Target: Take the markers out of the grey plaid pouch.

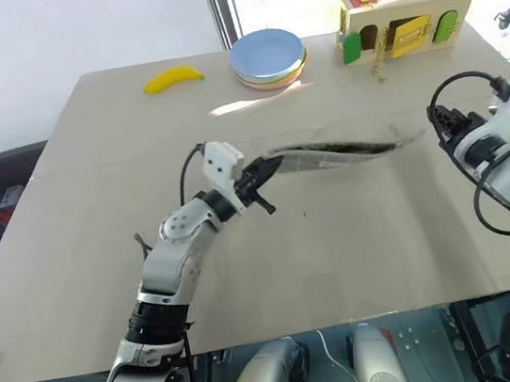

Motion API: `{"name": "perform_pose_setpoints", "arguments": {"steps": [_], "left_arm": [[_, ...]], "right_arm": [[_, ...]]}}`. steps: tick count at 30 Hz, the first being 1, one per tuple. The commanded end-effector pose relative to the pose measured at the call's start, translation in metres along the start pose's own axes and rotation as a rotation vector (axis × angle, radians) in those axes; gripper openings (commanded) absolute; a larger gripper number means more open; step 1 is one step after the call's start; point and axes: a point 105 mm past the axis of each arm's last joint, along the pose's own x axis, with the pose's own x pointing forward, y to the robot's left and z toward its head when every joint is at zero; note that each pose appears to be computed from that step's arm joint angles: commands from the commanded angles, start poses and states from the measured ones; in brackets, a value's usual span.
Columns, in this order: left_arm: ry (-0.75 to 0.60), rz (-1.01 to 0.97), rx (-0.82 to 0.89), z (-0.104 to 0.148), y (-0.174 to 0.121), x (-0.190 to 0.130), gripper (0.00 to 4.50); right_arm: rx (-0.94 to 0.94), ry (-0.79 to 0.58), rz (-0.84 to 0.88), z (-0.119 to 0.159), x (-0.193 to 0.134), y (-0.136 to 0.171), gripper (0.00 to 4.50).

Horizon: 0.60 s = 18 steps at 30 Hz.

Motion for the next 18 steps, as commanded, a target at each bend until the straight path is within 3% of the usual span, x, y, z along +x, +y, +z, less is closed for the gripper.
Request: {"name": "perform_pose_setpoints", "arguments": {"steps": [1, 6, 10, 18], "left_arm": [[-0.057, -0.023, -0.012, 0.014, -0.01, 0.003, 0.0], [-0.056, -0.03, -0.022, 0.014, -0.014, 0.007, 0.0], [-0.058, -0.031, -0.028, 0.014, -0.016, 0.008, 0.0], [-0.056, -0.028, -0.029, 0.014, -0.015, 0.009, 0.0]], "right_arm": [[-0.187, 0.01, 0.226, 0.006, -0.005, 0.051, 1.78], [-0.37, 0.013, 0.408, -0.002, -0.01, 0.095, 1.78], [-0.525, 0.106, 0.537, -0.029, -0.019, 0.115, 0.05], [-0.552, 0.221, 0.648, -0.063, -0.029, 0.114, 0.05]]}}
